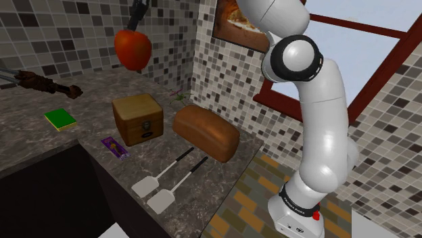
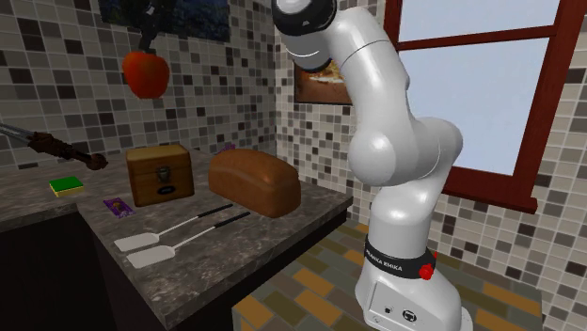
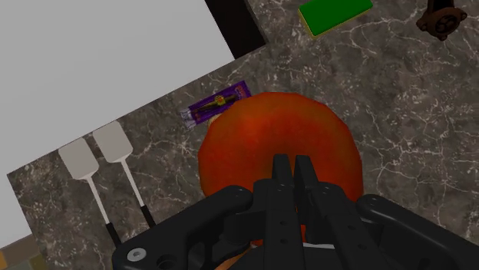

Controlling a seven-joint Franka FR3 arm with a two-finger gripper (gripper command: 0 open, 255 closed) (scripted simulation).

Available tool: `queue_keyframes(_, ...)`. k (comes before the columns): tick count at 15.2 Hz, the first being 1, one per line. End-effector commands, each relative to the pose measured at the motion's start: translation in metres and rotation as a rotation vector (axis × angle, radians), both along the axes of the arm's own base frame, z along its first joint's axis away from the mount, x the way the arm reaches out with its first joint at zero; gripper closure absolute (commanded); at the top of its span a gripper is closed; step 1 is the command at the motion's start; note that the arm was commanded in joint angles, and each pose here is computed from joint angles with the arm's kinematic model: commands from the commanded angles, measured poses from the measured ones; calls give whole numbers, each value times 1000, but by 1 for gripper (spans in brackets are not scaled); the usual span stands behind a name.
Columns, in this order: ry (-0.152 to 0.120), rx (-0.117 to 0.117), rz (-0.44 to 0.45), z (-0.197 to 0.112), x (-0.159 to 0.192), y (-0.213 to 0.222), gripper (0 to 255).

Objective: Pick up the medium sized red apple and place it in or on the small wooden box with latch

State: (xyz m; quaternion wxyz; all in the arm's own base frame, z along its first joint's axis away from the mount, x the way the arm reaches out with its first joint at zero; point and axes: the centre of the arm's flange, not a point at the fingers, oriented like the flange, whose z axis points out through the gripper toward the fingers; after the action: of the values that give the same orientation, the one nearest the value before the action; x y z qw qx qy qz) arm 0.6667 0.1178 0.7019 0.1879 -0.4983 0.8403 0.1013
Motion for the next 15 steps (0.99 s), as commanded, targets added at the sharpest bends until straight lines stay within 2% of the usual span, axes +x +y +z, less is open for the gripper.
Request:
queue_keyframes(1,-6,-5,-2,-8,2,6,255)
queue_keyframes(15,-6,-5,-2,-82,2,6,255)
